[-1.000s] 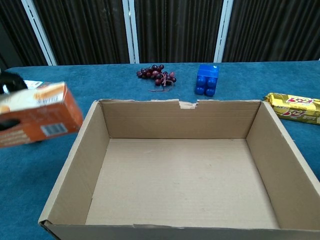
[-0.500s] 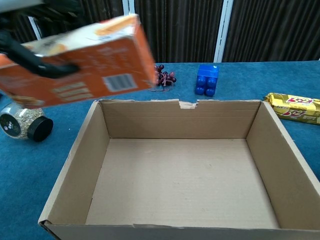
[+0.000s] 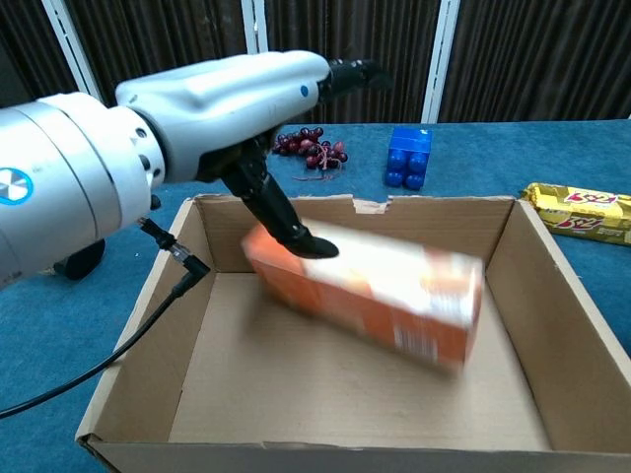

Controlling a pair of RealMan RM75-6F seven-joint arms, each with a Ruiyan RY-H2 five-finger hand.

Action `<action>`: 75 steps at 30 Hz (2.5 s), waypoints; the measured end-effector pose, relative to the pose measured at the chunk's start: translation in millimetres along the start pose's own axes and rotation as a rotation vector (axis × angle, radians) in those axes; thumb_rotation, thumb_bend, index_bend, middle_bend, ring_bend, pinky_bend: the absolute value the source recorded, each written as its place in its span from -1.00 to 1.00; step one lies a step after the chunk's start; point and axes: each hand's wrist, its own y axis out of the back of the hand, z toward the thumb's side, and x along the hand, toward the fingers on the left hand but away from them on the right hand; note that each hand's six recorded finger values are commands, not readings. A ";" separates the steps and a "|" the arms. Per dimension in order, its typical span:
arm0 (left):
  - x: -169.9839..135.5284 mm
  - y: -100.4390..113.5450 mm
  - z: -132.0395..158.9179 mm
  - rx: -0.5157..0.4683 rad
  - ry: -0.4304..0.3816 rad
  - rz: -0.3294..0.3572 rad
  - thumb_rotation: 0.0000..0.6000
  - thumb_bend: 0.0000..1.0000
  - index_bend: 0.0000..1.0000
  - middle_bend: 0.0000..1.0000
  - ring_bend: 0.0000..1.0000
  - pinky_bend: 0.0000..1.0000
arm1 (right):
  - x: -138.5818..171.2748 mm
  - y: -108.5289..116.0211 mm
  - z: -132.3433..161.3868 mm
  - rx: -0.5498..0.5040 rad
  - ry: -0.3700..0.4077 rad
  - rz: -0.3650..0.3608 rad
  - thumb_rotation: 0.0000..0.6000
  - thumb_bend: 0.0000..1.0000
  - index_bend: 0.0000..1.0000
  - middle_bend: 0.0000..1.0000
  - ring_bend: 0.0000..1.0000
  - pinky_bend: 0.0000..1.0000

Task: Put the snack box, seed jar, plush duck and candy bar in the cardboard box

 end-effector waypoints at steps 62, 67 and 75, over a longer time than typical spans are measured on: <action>-63.6 -62.7 -324.3 0.226 0.668 -0.356 1.00 -0.44 -0.13 -0.41 -0.41 -0.28 | 1.1 -5.7 0.5 0.015 -0.015 0.030 1.00 -0.92 -1.00 -1.00 -1.00 -1.00; -60.8 -60.7 -319.9 0.237 0.657 -0.314 1.00 0.03 0.31 0.01 -0.05 -0.02 | 1.2 -4.8 -0.6 0.010 -0.021 0.028 1.00 -0.93 -1.00 -1.00 -1.00 -1.00; -58.9 -29.4 -305.4 0.199 0.611 -0.175 1.00 0.11 0.34 0.04 -0.02 -0.01 | 1.0 -4.7 -0.5 0.006 -0.022 0.030 1.00 -0.92 -1.00 -1.00 -1.00 -1.00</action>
